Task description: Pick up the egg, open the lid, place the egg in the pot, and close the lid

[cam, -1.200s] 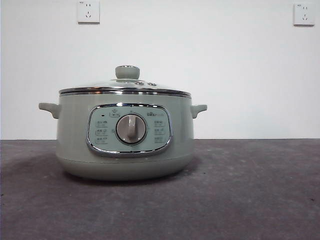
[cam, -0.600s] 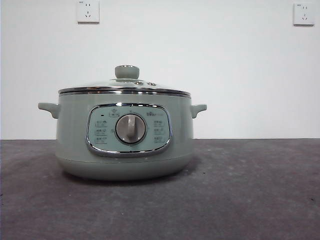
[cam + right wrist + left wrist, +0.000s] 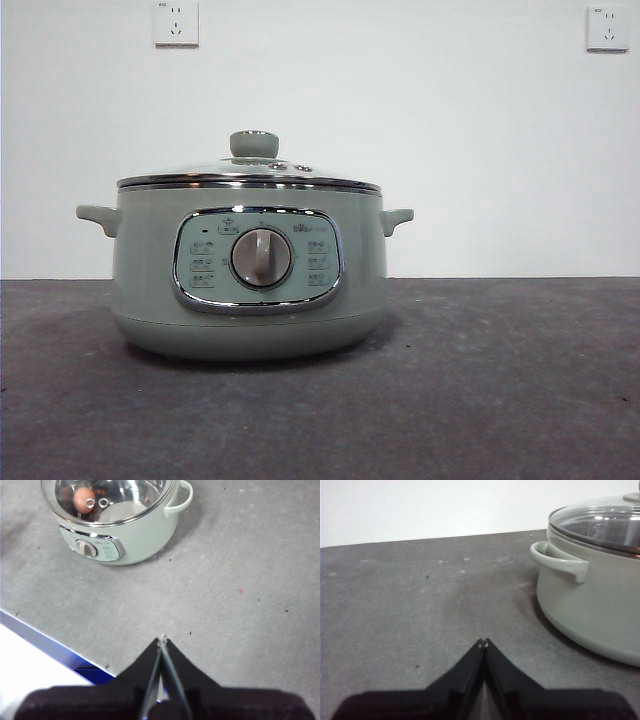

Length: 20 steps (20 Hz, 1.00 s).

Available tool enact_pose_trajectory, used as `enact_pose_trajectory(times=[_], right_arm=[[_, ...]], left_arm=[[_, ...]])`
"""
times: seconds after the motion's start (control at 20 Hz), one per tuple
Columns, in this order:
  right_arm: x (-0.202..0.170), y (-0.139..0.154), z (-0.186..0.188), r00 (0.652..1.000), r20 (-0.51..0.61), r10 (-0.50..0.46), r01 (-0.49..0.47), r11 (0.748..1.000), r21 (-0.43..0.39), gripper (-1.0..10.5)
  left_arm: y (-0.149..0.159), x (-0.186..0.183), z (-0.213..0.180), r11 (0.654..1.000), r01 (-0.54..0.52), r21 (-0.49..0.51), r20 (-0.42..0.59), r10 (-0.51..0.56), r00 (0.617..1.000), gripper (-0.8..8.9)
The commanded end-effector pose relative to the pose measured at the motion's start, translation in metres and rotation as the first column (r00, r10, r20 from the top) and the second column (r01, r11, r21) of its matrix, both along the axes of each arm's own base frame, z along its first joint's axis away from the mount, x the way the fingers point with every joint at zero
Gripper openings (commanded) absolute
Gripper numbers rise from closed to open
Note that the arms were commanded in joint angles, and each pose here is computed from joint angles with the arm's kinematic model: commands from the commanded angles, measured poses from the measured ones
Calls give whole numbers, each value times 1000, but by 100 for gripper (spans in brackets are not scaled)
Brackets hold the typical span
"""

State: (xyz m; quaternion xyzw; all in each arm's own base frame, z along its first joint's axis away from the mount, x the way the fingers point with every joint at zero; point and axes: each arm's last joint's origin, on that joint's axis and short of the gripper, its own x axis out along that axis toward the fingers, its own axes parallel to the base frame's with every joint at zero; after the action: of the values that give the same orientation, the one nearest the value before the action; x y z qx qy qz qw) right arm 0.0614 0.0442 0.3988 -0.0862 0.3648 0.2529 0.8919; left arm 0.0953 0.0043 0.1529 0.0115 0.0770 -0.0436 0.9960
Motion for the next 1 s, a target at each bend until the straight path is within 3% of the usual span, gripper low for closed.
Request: enact_pose_trajectory(times=[0.05, 0.85, 1.0], right_arm=[[1, 1, -2, 1000, -4, -4, 4, 1000, 4, 2], [1, 1, -2, 1000, -2, -2, 2, 1000, 1, 2], [1, -5, 1, 994, 88, -62, 67, 996, -55, 2]], left_arm=[[0, 1, -3, 1000, -7, -20, -1, 7, 1000, -4], [1, 1, -3, 1000, -8, -19, -8, 8, 1000, -4], [1, 1, -3, 1000, -8, -19, -8, 8, 1000, -4]])
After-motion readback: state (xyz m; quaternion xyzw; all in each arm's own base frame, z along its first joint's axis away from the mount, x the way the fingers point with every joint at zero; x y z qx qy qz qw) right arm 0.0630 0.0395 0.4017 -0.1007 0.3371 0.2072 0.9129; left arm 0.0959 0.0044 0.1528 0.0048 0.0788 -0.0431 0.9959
